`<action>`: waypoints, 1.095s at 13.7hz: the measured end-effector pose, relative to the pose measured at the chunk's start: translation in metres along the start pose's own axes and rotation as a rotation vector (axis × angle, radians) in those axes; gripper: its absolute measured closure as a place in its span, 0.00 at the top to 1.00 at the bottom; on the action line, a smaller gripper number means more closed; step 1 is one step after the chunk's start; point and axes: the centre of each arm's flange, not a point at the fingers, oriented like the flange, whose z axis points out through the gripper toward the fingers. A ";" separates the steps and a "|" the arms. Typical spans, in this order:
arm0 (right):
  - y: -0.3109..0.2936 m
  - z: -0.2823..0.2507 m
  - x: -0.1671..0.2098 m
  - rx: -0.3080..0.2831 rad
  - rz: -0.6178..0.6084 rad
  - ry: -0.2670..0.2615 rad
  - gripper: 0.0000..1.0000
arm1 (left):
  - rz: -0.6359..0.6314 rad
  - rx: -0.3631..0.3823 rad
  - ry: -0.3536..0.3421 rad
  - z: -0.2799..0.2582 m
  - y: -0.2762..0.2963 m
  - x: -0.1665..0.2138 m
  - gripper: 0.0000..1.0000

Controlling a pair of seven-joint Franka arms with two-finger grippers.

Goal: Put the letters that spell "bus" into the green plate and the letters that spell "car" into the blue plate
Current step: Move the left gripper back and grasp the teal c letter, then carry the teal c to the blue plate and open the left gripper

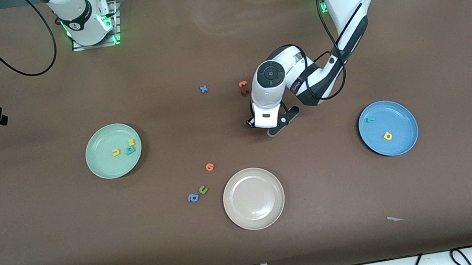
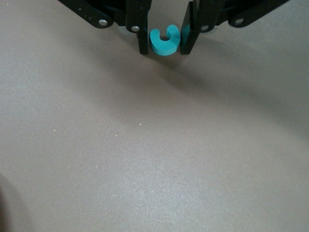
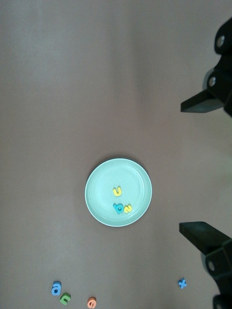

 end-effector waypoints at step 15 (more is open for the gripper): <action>0.000 -0.001 -0.001 0.000 -0.001 0.001 1.00 | 0.100 0.134 0.035 -0.061 -0.015 0.129 0.29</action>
